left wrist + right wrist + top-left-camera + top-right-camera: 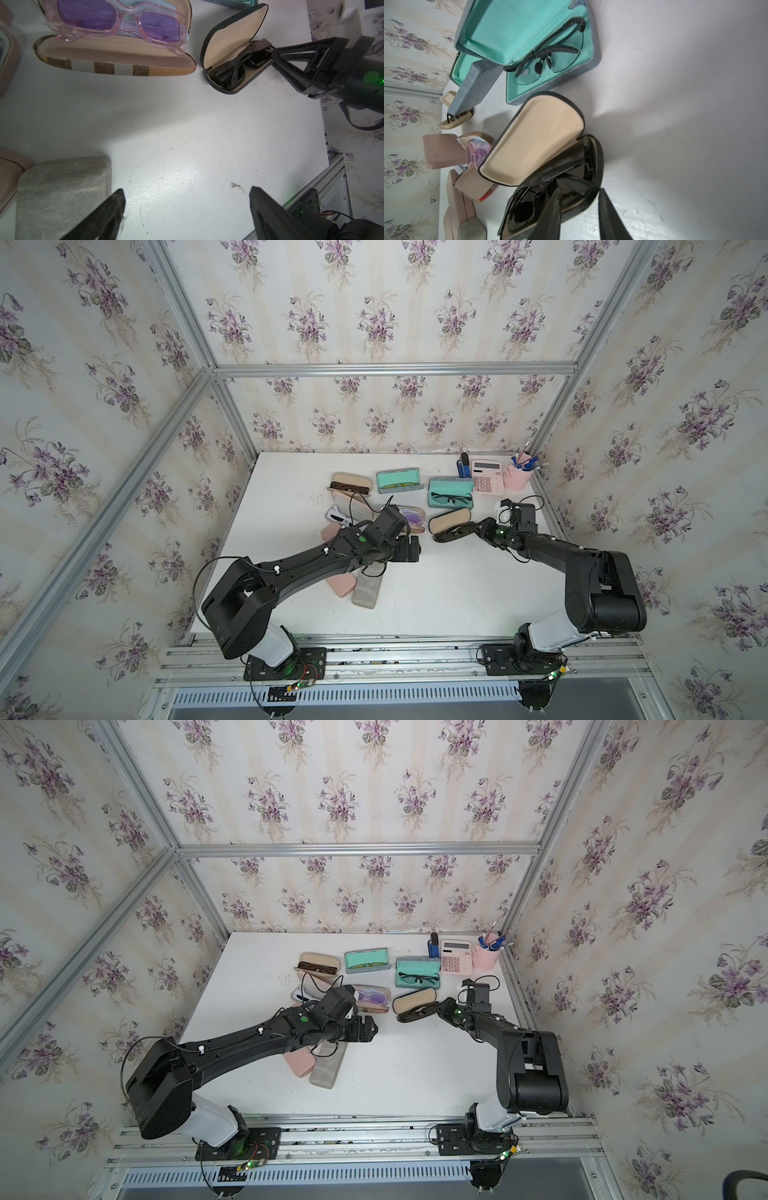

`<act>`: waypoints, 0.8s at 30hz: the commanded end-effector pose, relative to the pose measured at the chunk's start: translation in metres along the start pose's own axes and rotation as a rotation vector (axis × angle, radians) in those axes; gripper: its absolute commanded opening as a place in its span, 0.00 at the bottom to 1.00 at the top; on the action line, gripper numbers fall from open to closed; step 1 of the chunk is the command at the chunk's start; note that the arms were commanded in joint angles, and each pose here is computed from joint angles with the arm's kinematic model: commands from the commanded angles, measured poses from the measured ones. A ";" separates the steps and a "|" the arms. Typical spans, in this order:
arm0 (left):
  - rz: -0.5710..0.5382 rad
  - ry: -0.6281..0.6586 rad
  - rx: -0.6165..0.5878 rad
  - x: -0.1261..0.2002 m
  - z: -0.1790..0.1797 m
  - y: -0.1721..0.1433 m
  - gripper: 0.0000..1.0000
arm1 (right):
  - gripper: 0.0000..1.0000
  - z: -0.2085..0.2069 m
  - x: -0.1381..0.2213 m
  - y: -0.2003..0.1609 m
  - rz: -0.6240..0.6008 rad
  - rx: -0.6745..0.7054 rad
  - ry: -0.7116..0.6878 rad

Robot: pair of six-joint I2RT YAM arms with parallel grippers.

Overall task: Close the glasses case
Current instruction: Adjust the glasses case at the center of the board.

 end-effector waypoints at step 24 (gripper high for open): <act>0.002 0.007 -0.012 0.000 0.004 -0.005 0.95 | 0.21 0.008 0.015 0.011 -0.061 0.025 0.004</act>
Point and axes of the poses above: each gripper's point midway between its finger pads, its own x axis back along the fingers, its own z axis along the line the jaws close on, y = z × x, the point moved 4 cm from there along x, back along the fingers, and after that the axes turned 10 degrees about x, right-handed, at the moved point
